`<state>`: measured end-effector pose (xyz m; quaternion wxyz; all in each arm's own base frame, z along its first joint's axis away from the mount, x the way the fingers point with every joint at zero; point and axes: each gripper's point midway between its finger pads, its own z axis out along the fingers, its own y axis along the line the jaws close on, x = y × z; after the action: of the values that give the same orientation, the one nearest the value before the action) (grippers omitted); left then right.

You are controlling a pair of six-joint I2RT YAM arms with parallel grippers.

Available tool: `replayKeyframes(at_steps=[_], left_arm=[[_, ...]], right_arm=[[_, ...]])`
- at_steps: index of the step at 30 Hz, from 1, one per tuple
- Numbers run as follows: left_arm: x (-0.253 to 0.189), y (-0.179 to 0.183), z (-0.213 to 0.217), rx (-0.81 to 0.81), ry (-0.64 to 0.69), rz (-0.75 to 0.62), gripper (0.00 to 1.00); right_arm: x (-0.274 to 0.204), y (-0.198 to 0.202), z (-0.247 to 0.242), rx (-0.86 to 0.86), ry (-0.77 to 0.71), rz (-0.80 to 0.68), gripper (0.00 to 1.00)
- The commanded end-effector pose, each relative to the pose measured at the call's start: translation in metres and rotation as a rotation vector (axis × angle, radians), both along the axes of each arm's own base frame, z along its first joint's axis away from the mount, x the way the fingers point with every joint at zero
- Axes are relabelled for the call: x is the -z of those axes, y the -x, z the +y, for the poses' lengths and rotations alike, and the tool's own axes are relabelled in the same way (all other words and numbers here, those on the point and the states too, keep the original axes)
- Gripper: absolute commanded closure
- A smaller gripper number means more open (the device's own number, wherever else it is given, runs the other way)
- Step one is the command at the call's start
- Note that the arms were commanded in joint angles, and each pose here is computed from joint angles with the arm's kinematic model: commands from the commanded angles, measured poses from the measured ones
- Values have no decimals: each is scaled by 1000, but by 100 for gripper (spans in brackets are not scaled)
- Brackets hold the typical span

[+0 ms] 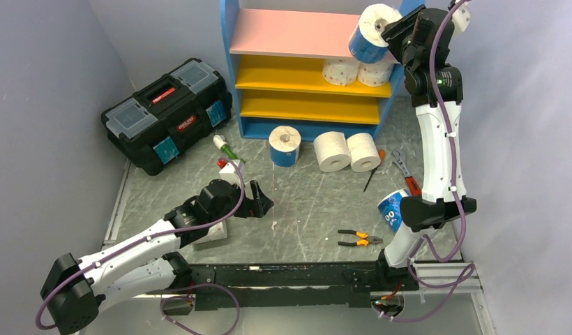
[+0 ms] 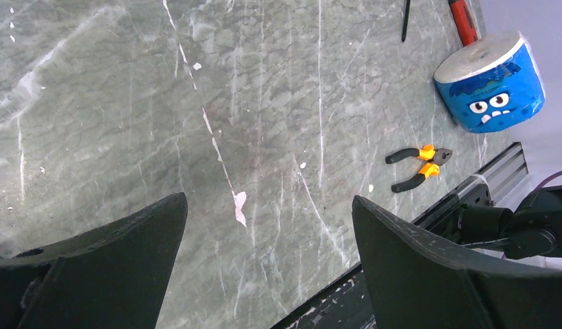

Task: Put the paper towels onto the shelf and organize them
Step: Place the paper towel on the shelf.

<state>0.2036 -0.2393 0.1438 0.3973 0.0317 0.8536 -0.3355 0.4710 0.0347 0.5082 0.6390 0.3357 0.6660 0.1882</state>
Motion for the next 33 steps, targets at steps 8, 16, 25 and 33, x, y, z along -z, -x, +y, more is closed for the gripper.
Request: replayKeyframes(at_steps=[8,16,25,33], left_arm=[[-17,-4,-9,19,38,-38,4],[-14,-5,-12,24,38,-30,4],[-12,-4,-12,24,37,-24,4],[-9,-5,-10,16,28,-22,3]], right_arm=[[-22,-9,6,-32,-23,-83,38],[-19,-14,9,-47,-22,-80,34],[-11,-26,17,-83,-21,-69,25],[-7,-37,23,-112,-42,-80,22]])
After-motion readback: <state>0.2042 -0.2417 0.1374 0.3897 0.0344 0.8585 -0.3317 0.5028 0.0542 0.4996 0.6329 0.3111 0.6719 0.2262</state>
